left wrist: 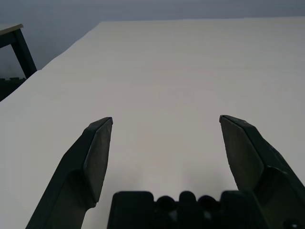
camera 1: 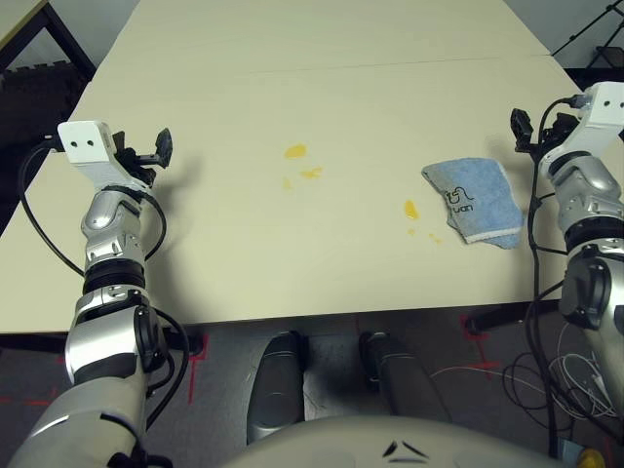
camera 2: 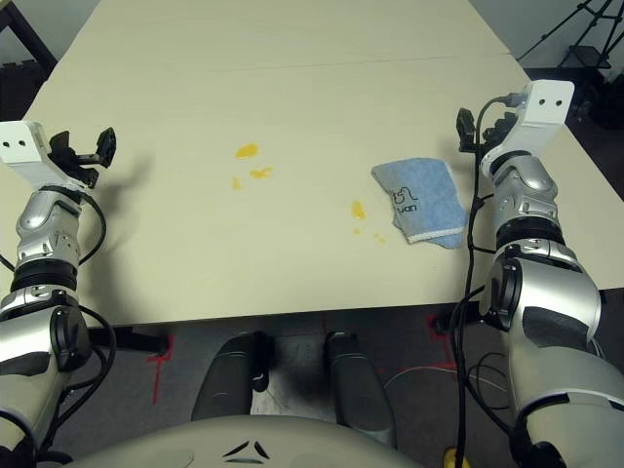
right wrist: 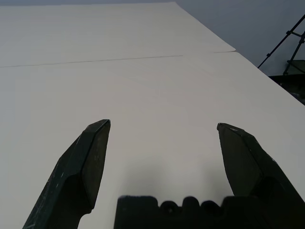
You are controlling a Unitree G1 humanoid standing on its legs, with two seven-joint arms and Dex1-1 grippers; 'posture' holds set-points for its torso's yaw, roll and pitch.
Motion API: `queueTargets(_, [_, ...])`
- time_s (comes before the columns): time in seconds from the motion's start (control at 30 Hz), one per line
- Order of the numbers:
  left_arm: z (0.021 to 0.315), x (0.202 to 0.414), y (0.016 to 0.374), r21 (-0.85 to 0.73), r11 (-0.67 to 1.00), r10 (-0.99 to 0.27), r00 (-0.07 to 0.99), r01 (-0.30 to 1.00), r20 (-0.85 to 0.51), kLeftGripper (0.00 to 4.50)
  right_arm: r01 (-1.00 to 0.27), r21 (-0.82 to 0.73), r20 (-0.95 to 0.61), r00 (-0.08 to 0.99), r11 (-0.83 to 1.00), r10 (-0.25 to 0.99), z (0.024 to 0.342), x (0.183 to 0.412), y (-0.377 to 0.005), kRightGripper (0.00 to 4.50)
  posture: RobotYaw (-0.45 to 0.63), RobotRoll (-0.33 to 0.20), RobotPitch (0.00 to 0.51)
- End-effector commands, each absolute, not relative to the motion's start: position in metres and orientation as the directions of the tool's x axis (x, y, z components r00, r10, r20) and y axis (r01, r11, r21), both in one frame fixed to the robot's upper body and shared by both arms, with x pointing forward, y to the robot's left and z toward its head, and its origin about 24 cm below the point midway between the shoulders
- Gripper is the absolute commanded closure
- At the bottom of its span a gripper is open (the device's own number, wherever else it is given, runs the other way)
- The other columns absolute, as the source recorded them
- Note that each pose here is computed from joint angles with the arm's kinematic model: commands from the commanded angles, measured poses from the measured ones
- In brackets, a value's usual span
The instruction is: Wipe the water off the table with a rag.
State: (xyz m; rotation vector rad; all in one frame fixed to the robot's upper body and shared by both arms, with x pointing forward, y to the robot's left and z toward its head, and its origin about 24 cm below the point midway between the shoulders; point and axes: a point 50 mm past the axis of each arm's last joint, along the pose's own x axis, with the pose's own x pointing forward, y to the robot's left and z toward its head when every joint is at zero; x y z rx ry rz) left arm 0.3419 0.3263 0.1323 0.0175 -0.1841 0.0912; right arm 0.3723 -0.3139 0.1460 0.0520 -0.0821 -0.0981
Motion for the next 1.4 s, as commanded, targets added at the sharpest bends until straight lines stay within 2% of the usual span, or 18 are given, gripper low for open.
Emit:
queueTargets(0.03, [0.128, 0.345, 0.321, 0.004, 0.997, 0.074, 0.983, -0.076, 0.166, 0.00, 0.103, 0.041, 0.074, 0.992, 0.994, -0.105, 0.144, 0.368, -0.320, 0.03, 0.08, 0.000, 0.198])
queueTargets(0.4, [0.132, 0.348, 0.317, 0.010, 0.999, 0.045, 0.984, -0.047, 0.172, 0.00, 0.106, 0.032, 0.067, 0.992, 0.994, -0.108, 0.142, 0.365, -0.324, 0.03, 0.07, 0.000, 0.211])
queueTargets(0.73, [0.143, 0.351, 0.320, 0.027, 0.998, -0.064, 0.980, 0.060, 0.186, 0.00, 0.102, 0.041, 0.073, 0.992, 0.994, -0.105, 0.146, 0.369, -0.320, 0.03, 0.13, 0.000, 0.180])
queueTargets(0.83, [0.150, 0.350, 0.319, 0.034, 0.987, -0.160, 0.968, 0.157, 0.191, 0.00, 0.105, 0.044, 0.071, 0.992, 0.993, -0.108, 0.146, 0.369, -0.320, 0.03, 0.14, 0.000, 0.175])
queueTargets(0.97, [0.155, 0.344, 0.309, 0.051, 0.919, -0.393, 0.899, 0.391, 0.191, 0.00, 0.104, 0.045, 0.068, 0.992, 0.994, -0.107, 0.144, 0.369, -0.320, 0.03, 0.15, 0.000, 0.175])
queueTargets(1.03, [0.158, 0.337, 0.303, 0.058, 0.848, -0.528, 0.830, 0.527, 0.177, 0.00, 0.104, 0.046, 0.067, 0.992, 0.993, -0.107, 0.144, 0.369, -0.320, 0.03, 0.15, 0.000, 0.176])
queueTargets(1.17, [0.159, 0.319, 0.291, 0.069, 0.708, -0.706, 0.698, 0.703, 0.121, 0.00, 0.104, 0.044, 0.063, 0.992, 0.994, -0.107, 0.143, 0.368, -0.321, 0.03, 0.17, 0.000, 0.184])
queueTargets(1.4, [0.153, 0.289, 0.271, 0.044, 0.460, -0.886, 0.461, 0.887, -0.043, 0.00, 0.108, 0.034, 0.042, 0.993, 0.994, -0.109, 0.139, 0.365, -0.325, 0.03, 0.19, 0.000, 0.206])
